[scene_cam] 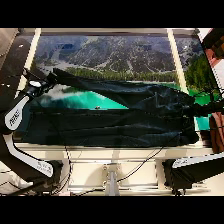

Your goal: Fold the clothes and pants, and hang the long-sleeved shirts on hangers.

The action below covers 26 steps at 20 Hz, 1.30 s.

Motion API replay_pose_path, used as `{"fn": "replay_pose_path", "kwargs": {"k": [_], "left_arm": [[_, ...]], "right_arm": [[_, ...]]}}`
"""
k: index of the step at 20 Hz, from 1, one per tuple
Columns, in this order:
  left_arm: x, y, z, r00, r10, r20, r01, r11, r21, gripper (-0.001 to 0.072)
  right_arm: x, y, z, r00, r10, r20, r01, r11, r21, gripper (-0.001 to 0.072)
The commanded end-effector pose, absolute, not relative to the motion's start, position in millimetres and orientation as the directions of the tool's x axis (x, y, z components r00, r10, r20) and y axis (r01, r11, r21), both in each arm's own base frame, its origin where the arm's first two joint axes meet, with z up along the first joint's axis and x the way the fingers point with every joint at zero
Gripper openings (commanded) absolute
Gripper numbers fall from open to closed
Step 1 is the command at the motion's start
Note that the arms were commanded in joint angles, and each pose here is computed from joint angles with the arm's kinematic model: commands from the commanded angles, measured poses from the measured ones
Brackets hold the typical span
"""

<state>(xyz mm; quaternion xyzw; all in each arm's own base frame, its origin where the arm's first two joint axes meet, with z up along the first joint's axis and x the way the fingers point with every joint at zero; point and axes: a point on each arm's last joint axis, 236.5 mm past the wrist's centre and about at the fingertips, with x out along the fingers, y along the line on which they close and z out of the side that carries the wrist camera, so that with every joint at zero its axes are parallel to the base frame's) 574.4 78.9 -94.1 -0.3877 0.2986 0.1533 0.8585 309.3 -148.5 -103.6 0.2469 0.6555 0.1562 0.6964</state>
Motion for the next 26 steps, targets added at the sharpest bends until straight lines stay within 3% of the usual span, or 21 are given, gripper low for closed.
{"fn": "replay_pose_path", "kwargs": {"k": [1,4,6,8,10,12,15,18,21,26], "left_arm": [[592.7,97.3,-66.6,0.827,0.124,-0.549,-0.483,0.658,-0.579,0.0059],[597.8,95.7,-49.5,0.844,0.123,-0.522,-0.458,0.672,-0.582,0.0031],[599.3,95.5,-22.9,0.865,0.124,-0.486,-0.408,0.739,-0.537,0.0031],[597.2,90.2,16.3,0.889,0.107,-0.445,-0.324,0.834,-0.446,0.003],[587.1,79.6,62.6,0.906,0.078,-0.416,-0.207,0.939,-0.275,0.0029],[568.5,70.8,103.9,0.91,0.055,-0.411,-0.128,0.98,-0.151,0.0028],[531.5,54.4,147.0,0.896,0.002,-0.444,-0.069,0.989,-0.133,0.0027],[485.8,43.6,127.9,0.782,-0.03,-0.622,-0.163,0.954,-0.25,0.0027],[444.1,66.1,78.6,0.586,0.069,-0.807,-0.304,0.942,-0.14,0.0027],[478.2,71.5,10.8,0.546,0.061,-0.836,-0.331,0.932,-0.148,0.0029]], "right_arm": [[308.4,-147.8,-103.5,0.088,0.544,-0.834,0.107,0.828,0.551,0.0046],[308.3,-147.6,-103.4,0.088,0.545,-0.834,0.109,0.827,0.552,0.0046],[307.7,-146.9,-103.0,0.085,0.548,-0.832,0.112,0.825,0.554,0.0046],[306.0,-145.2,-102.1,0.078,0.555,-0.828,0.111,0.821,0.561,0.0046],[305.0,-144.0,-101.3,0.074,0.56,-0.825,0.111,0.818,0.565,0.0046],[304.9,-143.9,-101.3,0.073,0.561,-0.825,0.111,0.817,0.565,0.0046],[303.5,-142.4,-100.3,0.067,0.567,-0.821,0.111,0.813,0.571,0.0046],[301.1,-140.0,-98.9,0.057,0.577,-0.815,0.11,0.807,0.58,0.0046],[301.3,-140.3,-99.0,0.058,0.576,-0.815,0.109,0.808,0.579,0.0046],[304.0,-143.1,-100.8,0.069,0.564,-0.823,0.109,0.816,0.568,0.0046]]}}
